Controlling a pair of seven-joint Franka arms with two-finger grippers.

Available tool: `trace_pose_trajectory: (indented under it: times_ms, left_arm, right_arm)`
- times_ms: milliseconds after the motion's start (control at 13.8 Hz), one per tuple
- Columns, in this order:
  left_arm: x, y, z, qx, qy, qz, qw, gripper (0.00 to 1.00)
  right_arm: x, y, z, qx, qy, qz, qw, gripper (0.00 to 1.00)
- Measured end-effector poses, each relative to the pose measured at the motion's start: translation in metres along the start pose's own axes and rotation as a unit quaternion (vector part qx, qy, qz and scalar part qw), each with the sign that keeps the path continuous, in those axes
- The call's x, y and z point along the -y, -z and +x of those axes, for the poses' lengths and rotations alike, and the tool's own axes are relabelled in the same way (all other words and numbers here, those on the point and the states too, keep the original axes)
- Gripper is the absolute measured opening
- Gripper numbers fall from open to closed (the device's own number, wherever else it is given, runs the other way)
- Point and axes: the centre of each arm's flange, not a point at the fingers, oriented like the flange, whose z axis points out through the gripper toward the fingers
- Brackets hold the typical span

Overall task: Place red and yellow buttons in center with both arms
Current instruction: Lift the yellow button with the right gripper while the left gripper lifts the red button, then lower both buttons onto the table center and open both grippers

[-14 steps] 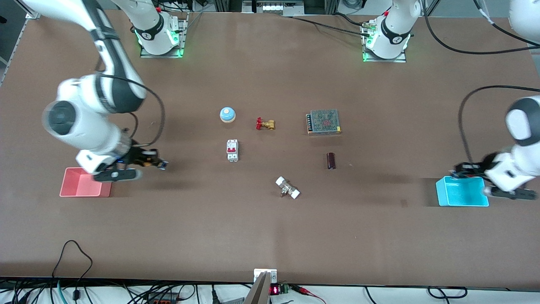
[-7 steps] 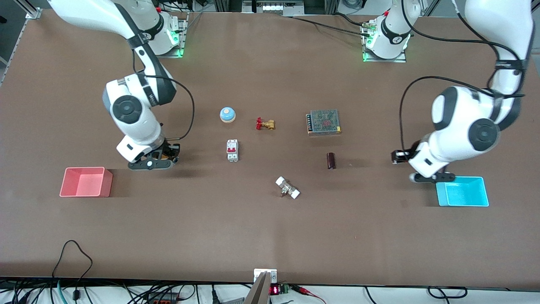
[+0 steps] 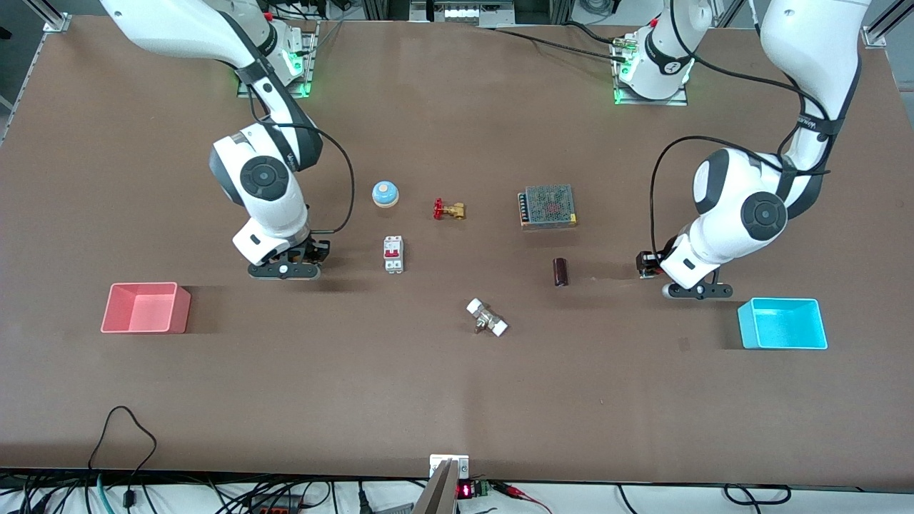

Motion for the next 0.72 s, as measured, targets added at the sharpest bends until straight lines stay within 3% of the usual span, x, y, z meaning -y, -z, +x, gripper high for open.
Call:
trace_pose_trajectory:
  times_ms: [507,580,725]
  left_arm:
    - [0.004,-0.025,-0.003,-0.008,0.003,-0.005,1.0,0.37]
    - [0.004,-0.024,-0.002,-0.01,0.003,-0.005,1.0,0.41]
    - [0.003,-0.016,0.002,-0.022,0.003,-0.006,1.0,0.59]
  right_arm:
    - [0.009,-0.012,-0.003,0.0,-0.009,0.007,1.0,0.41]
    - [0.009,-0.012,-0.003,0.0,-0.009,0.007,1.0,0.41]
    - [0.01,-0.012,-0.003,0.0,-0.009,0.007,1.0,0.44]
